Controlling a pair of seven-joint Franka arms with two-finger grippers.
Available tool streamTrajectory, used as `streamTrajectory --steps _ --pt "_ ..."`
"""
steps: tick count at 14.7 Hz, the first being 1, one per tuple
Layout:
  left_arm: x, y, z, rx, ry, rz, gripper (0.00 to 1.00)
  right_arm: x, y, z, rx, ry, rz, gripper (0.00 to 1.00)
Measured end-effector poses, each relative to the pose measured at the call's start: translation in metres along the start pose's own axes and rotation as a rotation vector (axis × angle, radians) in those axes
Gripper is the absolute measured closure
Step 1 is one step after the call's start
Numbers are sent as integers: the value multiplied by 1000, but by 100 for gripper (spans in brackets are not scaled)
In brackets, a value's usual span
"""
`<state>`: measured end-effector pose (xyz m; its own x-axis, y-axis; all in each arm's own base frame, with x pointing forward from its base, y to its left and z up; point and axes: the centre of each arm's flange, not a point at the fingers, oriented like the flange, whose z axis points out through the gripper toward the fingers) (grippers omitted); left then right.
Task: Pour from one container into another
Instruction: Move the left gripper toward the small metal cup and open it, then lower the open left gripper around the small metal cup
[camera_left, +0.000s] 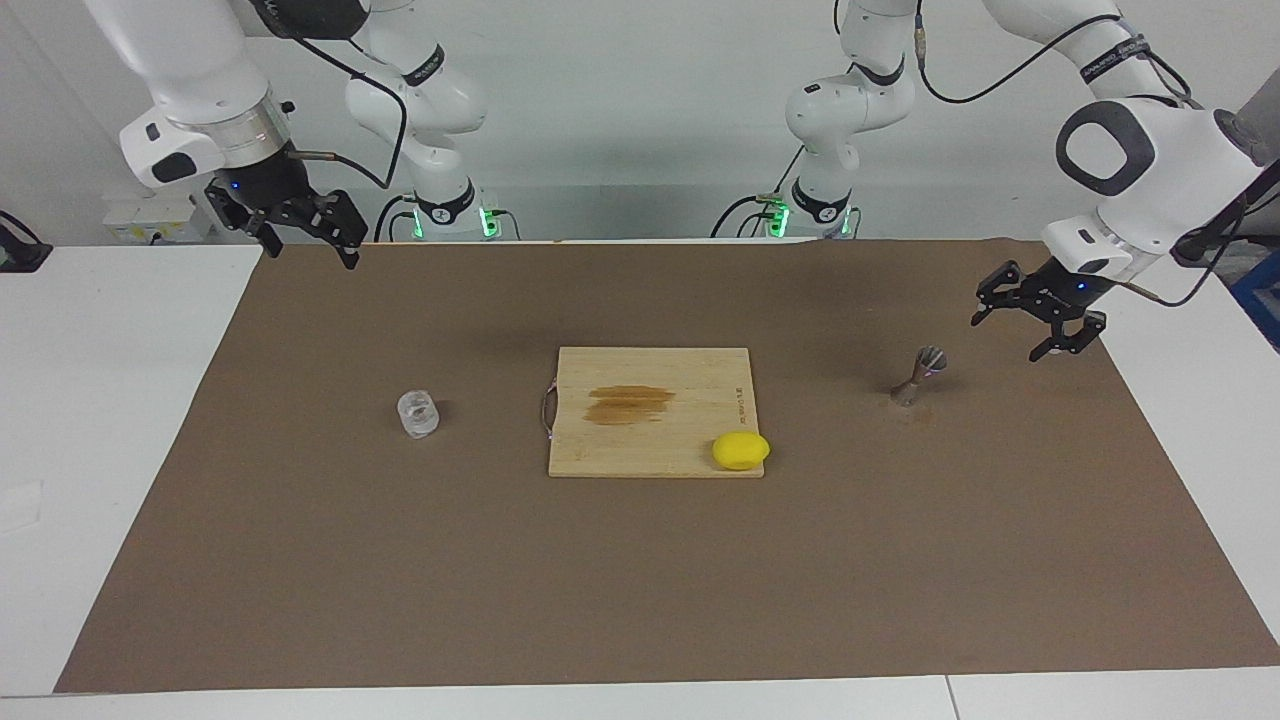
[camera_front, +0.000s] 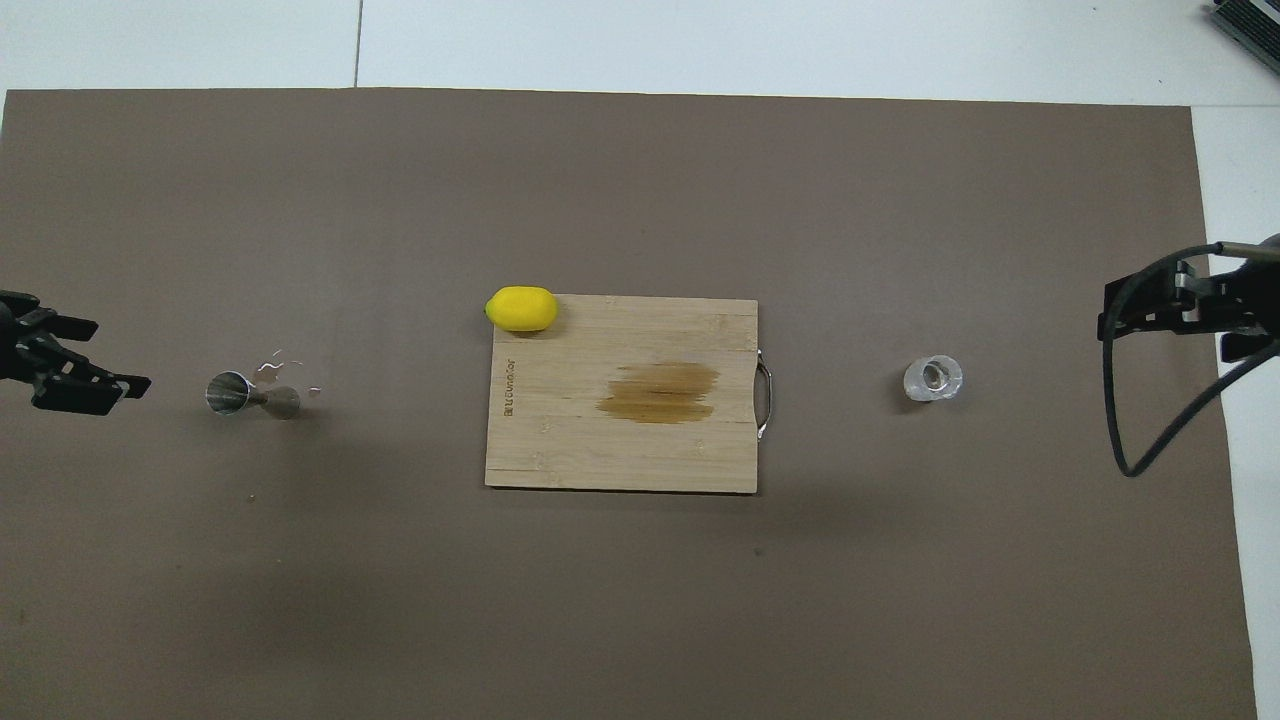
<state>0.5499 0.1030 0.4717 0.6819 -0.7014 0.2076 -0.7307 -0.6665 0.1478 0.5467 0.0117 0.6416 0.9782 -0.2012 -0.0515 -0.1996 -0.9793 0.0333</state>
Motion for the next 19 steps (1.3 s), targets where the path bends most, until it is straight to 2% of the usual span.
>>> streamTrajectory --steps 2,4,9,15,17,19 --pt "-4 -7 2 0 31 165 0 0 0 0 0 0 0 0" --pt "-9 -13 5 -6 71 263 0 0 0 0 0 0 0 0" --pt "-39 -32 0 -19 185 247 0 0 0 0 0 0 0 0" --pt "-52 -48 34 -84 349 324 0 0 0 0 0 0 0 0" --pt "-56 -51 49 -123 397 351 0 0 0 0 0 0 0 0" --pt "-58 -48 60 -199 464 342 0 0 0 0 0 0 0 0"
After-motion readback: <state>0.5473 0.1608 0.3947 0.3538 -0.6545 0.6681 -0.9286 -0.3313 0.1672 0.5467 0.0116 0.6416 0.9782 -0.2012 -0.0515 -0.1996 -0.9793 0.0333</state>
